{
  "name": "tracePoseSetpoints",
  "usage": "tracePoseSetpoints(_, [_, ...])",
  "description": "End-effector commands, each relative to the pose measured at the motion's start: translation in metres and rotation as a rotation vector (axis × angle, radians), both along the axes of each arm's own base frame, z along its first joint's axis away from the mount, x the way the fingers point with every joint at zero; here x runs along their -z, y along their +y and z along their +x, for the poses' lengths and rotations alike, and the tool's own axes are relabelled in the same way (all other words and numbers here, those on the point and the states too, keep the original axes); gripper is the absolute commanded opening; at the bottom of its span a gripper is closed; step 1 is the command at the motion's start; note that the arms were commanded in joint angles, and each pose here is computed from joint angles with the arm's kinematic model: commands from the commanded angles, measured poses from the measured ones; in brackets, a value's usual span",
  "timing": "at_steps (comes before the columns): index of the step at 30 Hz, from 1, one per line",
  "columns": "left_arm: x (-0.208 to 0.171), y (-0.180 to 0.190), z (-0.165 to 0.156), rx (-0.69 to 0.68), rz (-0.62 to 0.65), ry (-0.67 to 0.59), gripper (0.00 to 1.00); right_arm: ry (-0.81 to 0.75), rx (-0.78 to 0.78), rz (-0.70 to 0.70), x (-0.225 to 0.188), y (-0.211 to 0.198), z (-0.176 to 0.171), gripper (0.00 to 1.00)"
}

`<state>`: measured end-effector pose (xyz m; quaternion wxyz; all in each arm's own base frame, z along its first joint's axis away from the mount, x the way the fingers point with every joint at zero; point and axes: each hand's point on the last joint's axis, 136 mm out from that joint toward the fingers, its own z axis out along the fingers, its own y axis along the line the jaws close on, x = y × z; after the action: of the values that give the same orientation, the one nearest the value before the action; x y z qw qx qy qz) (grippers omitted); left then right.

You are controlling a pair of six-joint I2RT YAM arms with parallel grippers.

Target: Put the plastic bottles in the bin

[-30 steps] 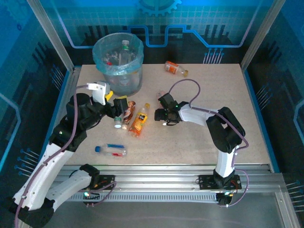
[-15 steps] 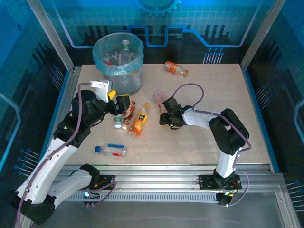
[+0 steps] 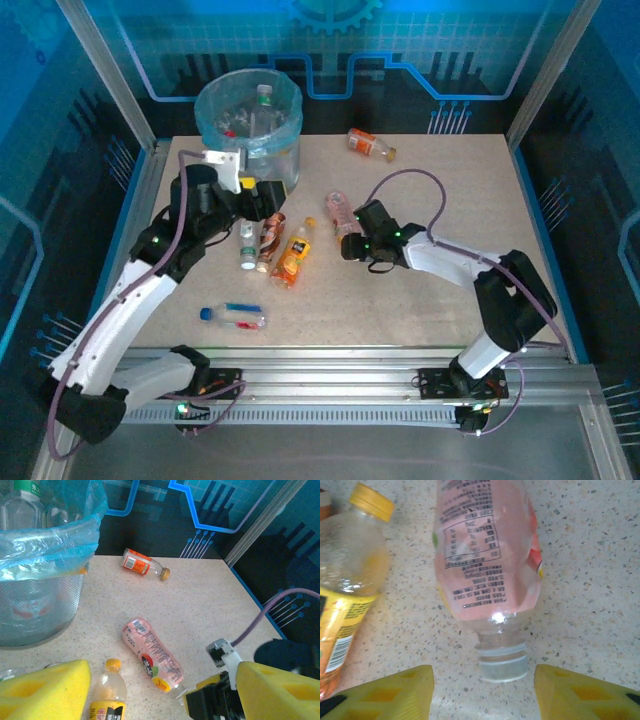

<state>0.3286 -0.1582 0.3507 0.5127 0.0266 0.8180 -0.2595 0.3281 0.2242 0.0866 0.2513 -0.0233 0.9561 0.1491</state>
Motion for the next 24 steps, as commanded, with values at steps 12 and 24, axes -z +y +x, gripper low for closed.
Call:
tracePoseSetpoints(12, [0.007, -0.045, 0.039, 0.073, -0.168, 0.147, 0.75, -0.232, -0.131, 0.086, -0.067, -0.009, -0.024, 0.52])
tracePoseSetpoints(24, [0.015, -0.074, 0.048, 0.126, -0.175, 0.238, 0.70, -0.492, -0.239, 0.154, -0.118, 0.000, -0.045, 0.52])
